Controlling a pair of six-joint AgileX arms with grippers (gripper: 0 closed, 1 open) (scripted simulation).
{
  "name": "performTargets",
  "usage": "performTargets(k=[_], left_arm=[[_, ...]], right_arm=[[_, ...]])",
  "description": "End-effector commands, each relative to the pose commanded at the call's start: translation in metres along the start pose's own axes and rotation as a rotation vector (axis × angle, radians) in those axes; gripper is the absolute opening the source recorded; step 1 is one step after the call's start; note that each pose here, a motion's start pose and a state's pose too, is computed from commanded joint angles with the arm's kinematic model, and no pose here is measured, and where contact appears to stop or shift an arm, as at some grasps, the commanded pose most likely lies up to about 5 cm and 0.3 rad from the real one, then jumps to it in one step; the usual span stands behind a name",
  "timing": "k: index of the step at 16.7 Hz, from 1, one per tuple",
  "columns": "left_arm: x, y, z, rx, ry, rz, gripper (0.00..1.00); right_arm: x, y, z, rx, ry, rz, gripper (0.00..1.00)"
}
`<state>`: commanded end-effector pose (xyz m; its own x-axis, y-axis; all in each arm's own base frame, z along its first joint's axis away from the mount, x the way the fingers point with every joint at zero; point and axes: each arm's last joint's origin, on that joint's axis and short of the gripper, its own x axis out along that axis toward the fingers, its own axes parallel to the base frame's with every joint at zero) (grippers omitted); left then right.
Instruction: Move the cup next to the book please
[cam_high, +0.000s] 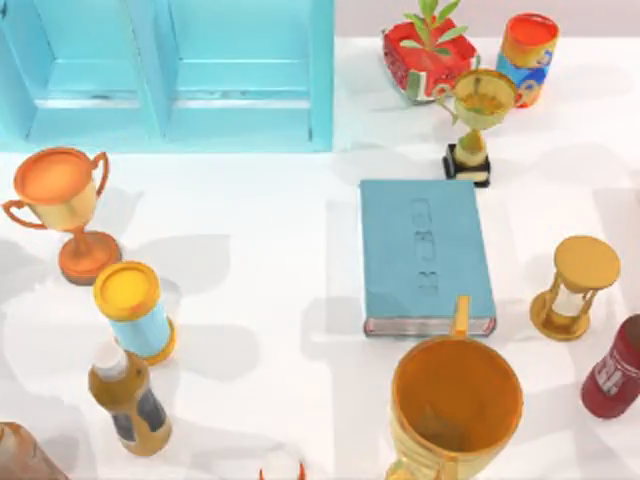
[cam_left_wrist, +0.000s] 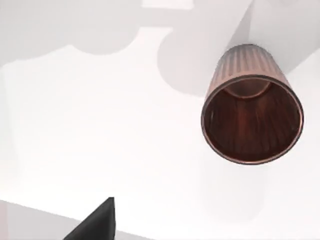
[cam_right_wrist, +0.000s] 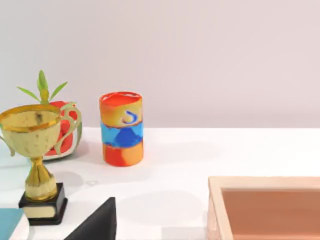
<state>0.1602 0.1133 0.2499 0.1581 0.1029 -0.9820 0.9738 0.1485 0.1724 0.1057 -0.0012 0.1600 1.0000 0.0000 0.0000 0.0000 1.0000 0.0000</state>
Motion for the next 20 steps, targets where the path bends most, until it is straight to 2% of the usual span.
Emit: performTargets(k=[3,6,13,20], left_arm=[[0.003,0.004,-0.014,0.123,-0.055,-0.114,1.00],[0.004,0.005,-0.021,0.175,-0.088,-0.163,1.00],[0.009,0.005,-0.020,0.179,-0.092,-0.167,1.00],[0.079,-0.003,-0.018,0.177,-0.084,-0.157,1.00]], right_arm=[[0.000,0.000,0.000,0.000,0.000,0.000,1.00],[0.000,0.000,0.000,0.000,0.000,0.000,1.00],[0.000,0.000,0.000,0.000,0.000,0.000,1.00],[0.000,0.000,0.000,0.000,0.000,0.000,1.00]])
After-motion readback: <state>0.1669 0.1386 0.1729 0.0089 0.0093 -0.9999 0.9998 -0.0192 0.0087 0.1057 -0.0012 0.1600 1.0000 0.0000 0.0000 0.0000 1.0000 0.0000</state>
